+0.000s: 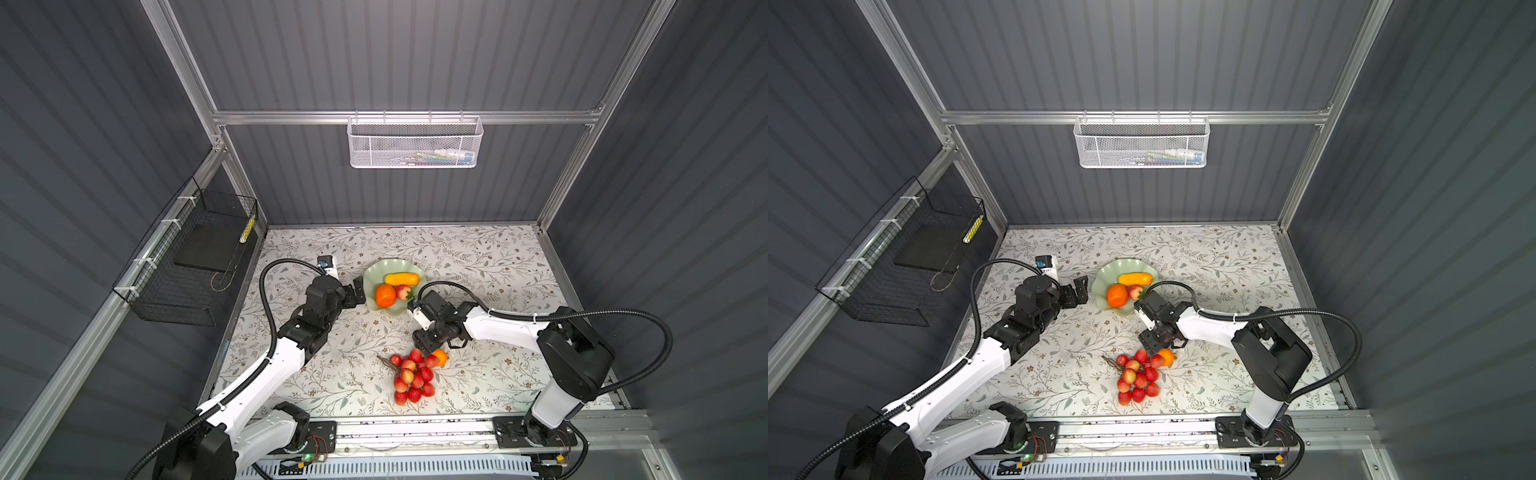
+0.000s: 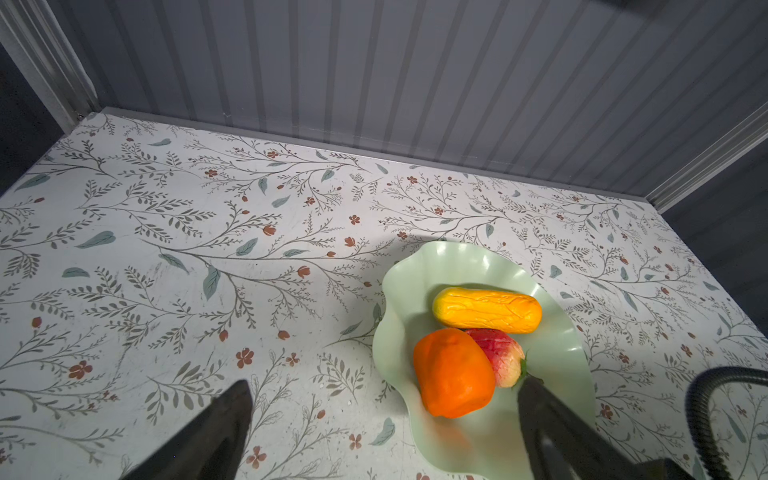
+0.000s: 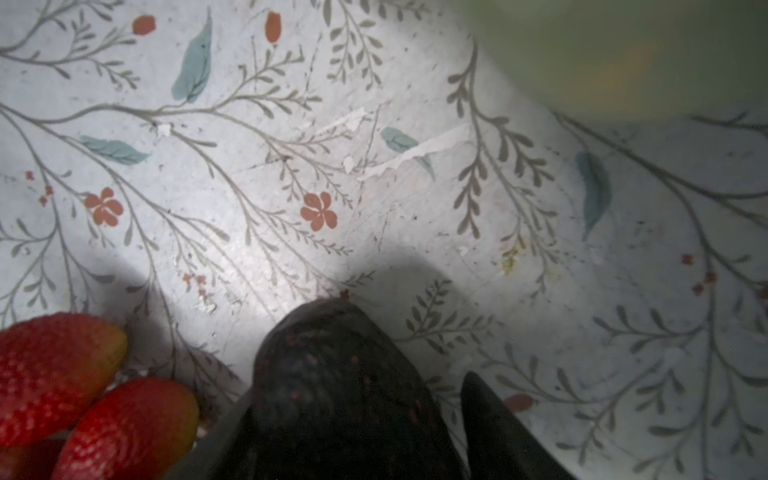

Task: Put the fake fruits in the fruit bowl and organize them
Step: 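Grasp the dark avocado with the right gripper and lift it, then lower the avocado into the bowl and open the right gripper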

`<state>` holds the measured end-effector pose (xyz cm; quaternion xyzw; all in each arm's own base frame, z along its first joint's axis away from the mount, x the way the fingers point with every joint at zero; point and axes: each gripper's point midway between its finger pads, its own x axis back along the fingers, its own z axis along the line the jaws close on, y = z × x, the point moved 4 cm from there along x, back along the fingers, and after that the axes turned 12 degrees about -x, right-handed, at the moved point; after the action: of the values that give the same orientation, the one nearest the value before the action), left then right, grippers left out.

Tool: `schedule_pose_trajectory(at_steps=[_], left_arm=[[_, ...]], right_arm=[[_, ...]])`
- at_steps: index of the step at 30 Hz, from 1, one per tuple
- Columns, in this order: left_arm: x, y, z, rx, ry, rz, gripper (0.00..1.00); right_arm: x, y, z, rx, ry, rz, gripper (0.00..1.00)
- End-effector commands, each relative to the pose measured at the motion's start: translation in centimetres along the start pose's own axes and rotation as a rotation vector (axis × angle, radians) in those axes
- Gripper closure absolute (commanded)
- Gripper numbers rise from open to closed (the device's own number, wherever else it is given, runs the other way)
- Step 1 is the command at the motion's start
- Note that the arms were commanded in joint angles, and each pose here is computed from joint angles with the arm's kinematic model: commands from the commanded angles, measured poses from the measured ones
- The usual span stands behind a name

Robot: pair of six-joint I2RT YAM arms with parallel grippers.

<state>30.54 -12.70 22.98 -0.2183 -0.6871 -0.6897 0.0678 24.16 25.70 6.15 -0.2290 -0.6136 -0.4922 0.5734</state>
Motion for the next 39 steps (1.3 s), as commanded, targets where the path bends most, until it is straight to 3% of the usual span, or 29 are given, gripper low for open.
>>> schedule_pose_trajectory(at_steps=[1, 9, 17, 23, 32, 39], left_arm=[[0.4, 1.7, -0.1, -0.01, -0.006, -0.035, 0.0], [-0.2, 2.0, -0.4, -0.006, -0.013, -0.042, 0.0], [-1.2, 1.8, -0.7, -0.009, -0.027, -0.043, 0.0], [-1.3, 1.4, -0.7, -0.007, -0.027, -0.031, 0.0], [0.7, 0.7, 0.3, 0.019, 0.006, -0.027, 0.0], [1.5, 0.5, 0.9, 0.026, 0.029, -0.034, 0.0]], right_arm=[[0.1, 1.1, -0.2, -0.013, -0.04, -0.037, 0.4], [2.9, 1.4, -1.8, -0.072, -0.122, -0.1, 0.59], [9.7, 2.4, -4.3, -0.184, -0.144, -0.261, 0.61], [13.2, 7.1, -3.6, -0.164, -0.083, -0.406, 0.61], [10.2, 14.9, -0.2, -0.08, 0.043, -0.417, 0.61], [5.6, 17.7, 0.5, -0.067, 0.053, -0.355, 0.59]])
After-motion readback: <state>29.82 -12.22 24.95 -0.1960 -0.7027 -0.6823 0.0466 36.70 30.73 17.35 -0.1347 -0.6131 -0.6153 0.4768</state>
